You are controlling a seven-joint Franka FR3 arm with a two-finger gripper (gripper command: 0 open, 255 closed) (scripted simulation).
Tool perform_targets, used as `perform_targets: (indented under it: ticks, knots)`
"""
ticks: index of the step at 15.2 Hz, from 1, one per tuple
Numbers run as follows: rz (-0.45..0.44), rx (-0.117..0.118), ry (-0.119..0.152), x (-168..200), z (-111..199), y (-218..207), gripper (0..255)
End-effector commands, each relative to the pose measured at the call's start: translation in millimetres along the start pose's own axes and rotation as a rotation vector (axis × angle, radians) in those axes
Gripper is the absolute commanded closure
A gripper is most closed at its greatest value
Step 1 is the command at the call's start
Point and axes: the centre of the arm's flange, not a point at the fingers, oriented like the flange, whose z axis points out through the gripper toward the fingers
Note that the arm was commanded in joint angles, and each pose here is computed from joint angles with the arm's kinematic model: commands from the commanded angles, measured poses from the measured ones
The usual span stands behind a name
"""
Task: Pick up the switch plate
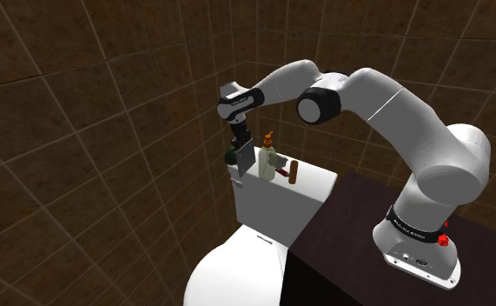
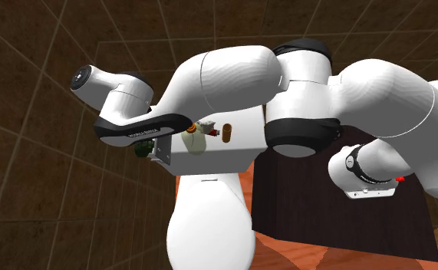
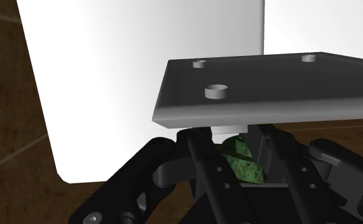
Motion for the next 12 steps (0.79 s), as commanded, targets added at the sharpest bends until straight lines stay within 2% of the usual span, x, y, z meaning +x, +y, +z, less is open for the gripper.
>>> perform_targets:
  ticks: [1,5,12]
  knots:
    - [0.0,0.0,0.0,0,0,0,255]
    - [0.0,0.0,0.0,-1,0,0,255]
    - [0.0,0.0,0.0,-9,-36,0,255]
